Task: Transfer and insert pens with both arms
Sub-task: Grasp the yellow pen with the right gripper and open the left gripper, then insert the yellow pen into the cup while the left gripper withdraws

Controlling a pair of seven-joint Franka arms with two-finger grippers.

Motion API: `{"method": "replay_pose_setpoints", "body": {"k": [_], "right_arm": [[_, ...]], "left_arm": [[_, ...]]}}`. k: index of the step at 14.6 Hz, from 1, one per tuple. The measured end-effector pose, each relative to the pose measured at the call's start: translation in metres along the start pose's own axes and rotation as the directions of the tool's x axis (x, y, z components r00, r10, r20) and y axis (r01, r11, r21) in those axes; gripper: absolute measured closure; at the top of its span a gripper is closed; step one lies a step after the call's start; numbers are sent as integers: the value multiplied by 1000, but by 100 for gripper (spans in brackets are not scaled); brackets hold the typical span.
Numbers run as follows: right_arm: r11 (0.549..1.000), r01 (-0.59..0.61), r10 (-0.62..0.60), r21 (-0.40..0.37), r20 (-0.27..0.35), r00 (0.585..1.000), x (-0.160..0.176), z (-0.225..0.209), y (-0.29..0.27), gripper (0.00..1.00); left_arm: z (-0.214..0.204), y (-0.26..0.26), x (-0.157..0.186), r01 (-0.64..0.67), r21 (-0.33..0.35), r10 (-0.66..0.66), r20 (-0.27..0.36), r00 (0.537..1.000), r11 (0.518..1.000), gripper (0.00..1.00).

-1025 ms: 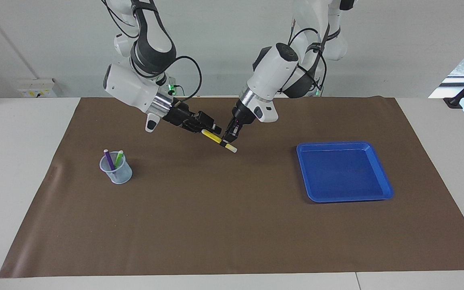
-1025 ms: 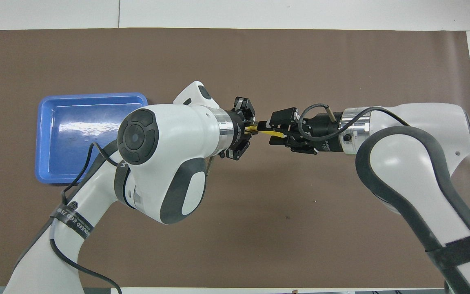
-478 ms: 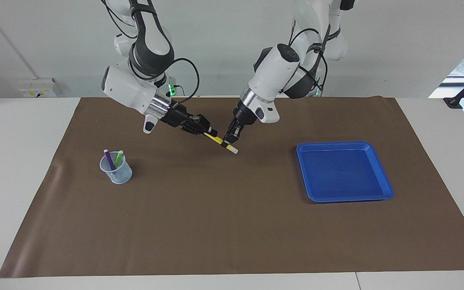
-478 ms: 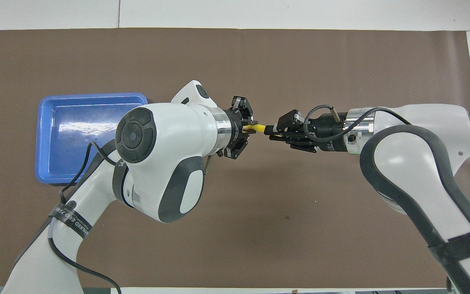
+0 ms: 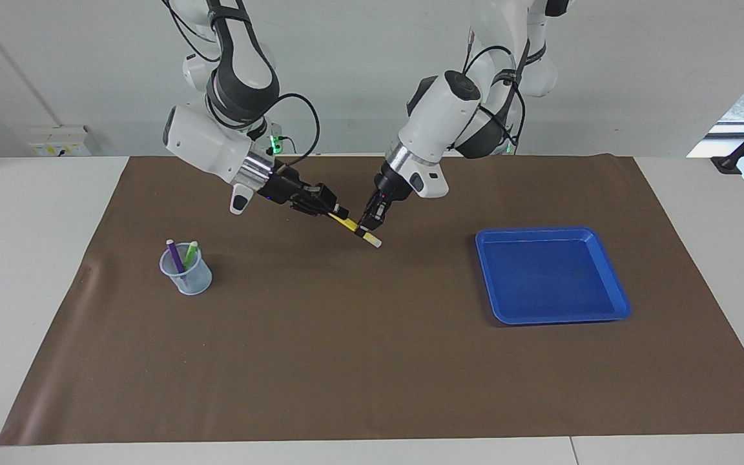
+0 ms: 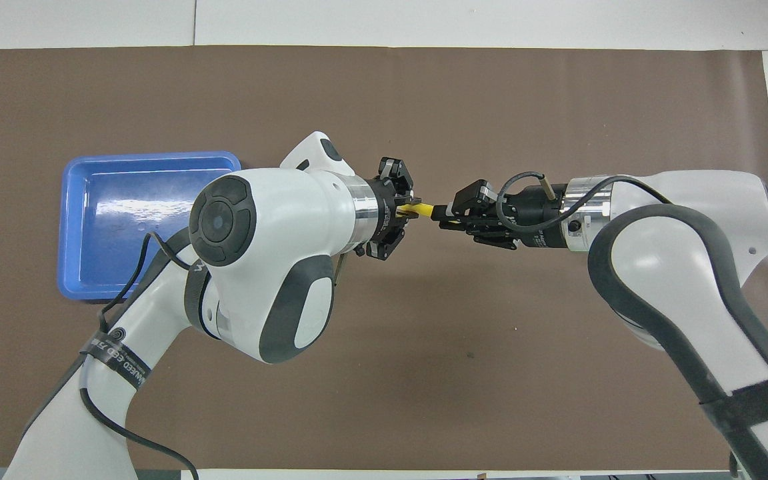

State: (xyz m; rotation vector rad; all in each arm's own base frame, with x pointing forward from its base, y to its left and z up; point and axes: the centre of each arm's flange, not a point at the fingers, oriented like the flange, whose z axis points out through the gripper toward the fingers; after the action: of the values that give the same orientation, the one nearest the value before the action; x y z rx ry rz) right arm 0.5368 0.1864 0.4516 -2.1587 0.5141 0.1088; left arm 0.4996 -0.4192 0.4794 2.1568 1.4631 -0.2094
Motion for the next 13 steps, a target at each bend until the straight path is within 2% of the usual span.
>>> {"method": "replay_pose_setpoints", "body": {"k": [4,7,10,12,13], "right_arm": [[999,30,-29,-20,21,999,0,-7,-4,79],[972,156,-143,-178,85,986,20,-58,-9,79],[891,317,-279,-327,158,947,38,-110,-11,79],[783,448,-382,-431,235,894,46,-136,-4,79],[698,527,-439,-485,292,850,49,-150,0,79]], "left_arm": [[7,-9,9,-211,104,215,-26,976,972,37],[-11,-7,49,-384,200,394,-12,919,902,3],[-44,-4,98,-503,257,512,38,858,825,0],[-59,-6,132,-600,274,606,75,792,751,0],[-65,-8,149,-650,287,658,83,749,704,0]]}}
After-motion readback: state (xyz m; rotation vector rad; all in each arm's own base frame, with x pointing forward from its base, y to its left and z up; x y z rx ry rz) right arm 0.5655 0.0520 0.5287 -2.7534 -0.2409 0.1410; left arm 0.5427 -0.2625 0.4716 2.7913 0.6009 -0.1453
